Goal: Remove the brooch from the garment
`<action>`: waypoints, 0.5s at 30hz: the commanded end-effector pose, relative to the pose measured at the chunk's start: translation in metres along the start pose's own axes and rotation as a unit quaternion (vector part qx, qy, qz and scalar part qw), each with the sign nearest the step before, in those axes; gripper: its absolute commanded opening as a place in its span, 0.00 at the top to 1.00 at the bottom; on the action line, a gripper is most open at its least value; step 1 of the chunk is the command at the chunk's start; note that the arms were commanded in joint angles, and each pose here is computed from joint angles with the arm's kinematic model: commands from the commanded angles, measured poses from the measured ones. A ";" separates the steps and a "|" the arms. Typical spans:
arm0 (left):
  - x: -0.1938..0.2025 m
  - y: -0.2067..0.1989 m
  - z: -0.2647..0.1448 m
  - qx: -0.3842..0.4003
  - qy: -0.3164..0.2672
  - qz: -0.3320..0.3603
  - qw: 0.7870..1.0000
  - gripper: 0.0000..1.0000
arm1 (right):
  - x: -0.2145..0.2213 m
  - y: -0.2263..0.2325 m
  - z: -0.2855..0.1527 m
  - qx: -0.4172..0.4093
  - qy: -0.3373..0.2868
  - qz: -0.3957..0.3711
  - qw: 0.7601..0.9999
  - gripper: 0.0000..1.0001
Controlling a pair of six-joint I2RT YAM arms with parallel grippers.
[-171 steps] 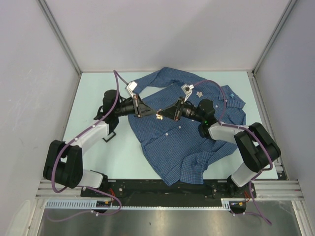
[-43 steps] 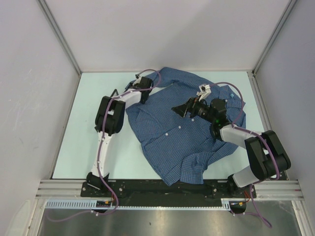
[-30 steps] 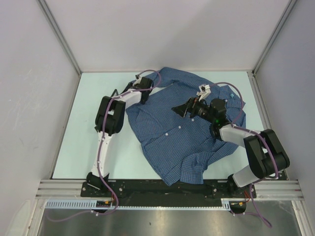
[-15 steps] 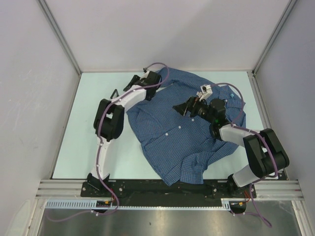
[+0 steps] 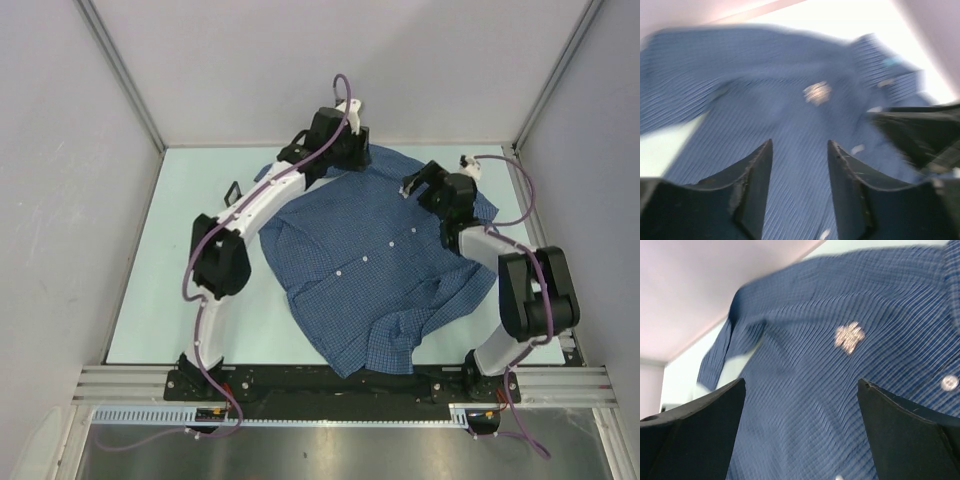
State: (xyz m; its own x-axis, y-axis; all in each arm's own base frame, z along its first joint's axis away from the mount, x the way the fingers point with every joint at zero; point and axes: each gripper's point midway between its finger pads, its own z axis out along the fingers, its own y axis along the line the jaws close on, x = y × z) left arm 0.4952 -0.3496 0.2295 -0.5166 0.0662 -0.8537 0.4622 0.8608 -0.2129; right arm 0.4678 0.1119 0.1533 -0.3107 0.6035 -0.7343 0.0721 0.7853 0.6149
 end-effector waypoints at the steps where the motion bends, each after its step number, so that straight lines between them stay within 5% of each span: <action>1: -0.029 -0.078 0.036 0.218 -0.047 -0.063 0.973 0.50 | -0.033 -0.022 0.032 0.042 -0.031 0.056 0.997 0.07; 7: -0.019 -0.102 0.081 0.309 -0.074 -0.115 0.941 0.63 | -0.042 -0.025 0.057 0.010 -0.035 0.022 0.999 0.31; 12: -0.006 -0.110 0.105 0.340 -0.076 -0.200 0.916 0.57 | -0.012 -0.038 0.084 -0.007 0.012 0.019 1.000 0.38; 15: 0.011 -0.110 0.122 0.323 -0.069 -0.219 0.918 0.59 | -0.001 -0.040 0.099 -0.016 0.030 0.022 0.999 0.45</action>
State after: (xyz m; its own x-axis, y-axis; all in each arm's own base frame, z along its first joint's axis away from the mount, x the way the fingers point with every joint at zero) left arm 0.5245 -0.4859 0.1256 -0.7139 -0.1934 -0.6730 0.5463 0.4474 -0.7081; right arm 0.5388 0.0827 0.0945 -0.3588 0.6417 -0.6779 0.1412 0.7552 0.6401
